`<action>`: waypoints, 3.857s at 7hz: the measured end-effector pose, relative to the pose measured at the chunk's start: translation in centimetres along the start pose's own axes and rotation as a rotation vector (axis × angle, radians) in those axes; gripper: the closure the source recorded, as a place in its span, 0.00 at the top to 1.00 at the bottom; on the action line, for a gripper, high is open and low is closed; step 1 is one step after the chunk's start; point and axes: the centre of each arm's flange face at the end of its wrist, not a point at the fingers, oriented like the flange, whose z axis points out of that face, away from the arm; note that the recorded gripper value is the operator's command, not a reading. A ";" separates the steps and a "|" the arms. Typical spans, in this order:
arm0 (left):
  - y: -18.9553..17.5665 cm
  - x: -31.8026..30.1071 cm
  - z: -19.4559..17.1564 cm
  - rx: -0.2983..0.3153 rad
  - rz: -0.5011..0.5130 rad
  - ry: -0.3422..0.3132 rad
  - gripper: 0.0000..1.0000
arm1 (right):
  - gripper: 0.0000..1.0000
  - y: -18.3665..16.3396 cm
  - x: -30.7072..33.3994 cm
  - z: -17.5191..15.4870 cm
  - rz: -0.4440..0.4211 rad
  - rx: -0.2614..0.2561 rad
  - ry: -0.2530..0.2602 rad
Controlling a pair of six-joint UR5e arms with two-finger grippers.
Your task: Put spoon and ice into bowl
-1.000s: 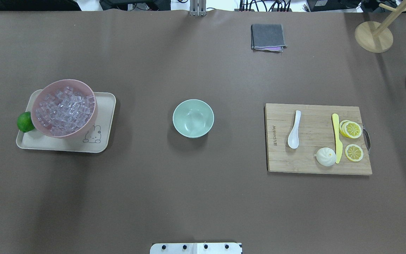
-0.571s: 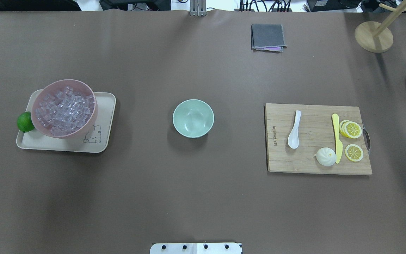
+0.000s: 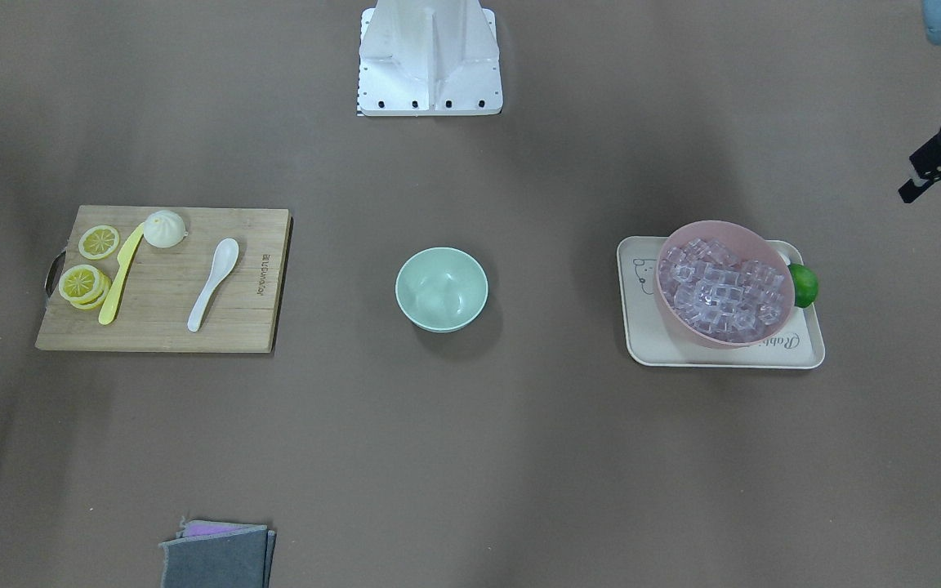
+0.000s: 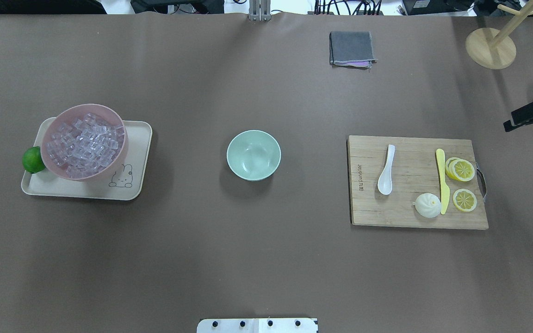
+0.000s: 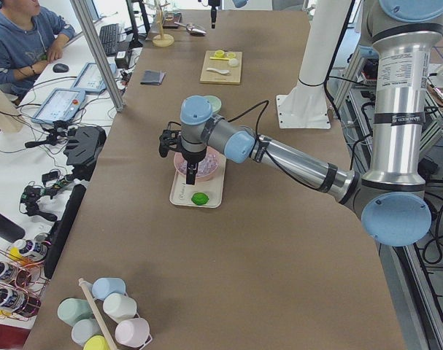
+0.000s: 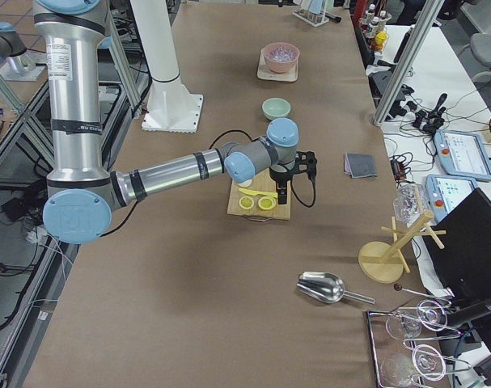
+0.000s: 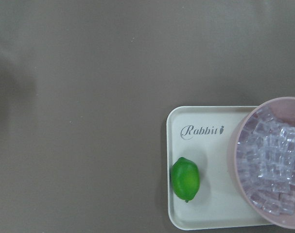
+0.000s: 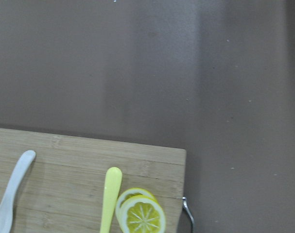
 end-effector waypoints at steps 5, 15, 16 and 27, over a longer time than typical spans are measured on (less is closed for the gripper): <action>-0.5 13.3 5.9 -0.001 -0.060 -0.027 0.97 | 0.78 1.5 -13.5 8.2 0.096 0.004 0.033; 0.7 16.6 8.2 -0.002 -0.107 -0.044 0.97 | 0.00 1.0 -20.4 15.8 0.193 -0.043 0.066; 0.7 16.5 8.3 -0.004 -0.109 -0.046 0.97 | 0.00 1.0 -20.9 15.9 0.200 -0.043 0.062; 2.1 17.5 12.0 -0.017 -0.122 -0.102 0.97 | 0.00 -2.5 -46.1 13.6 0.529 0.120 -0.117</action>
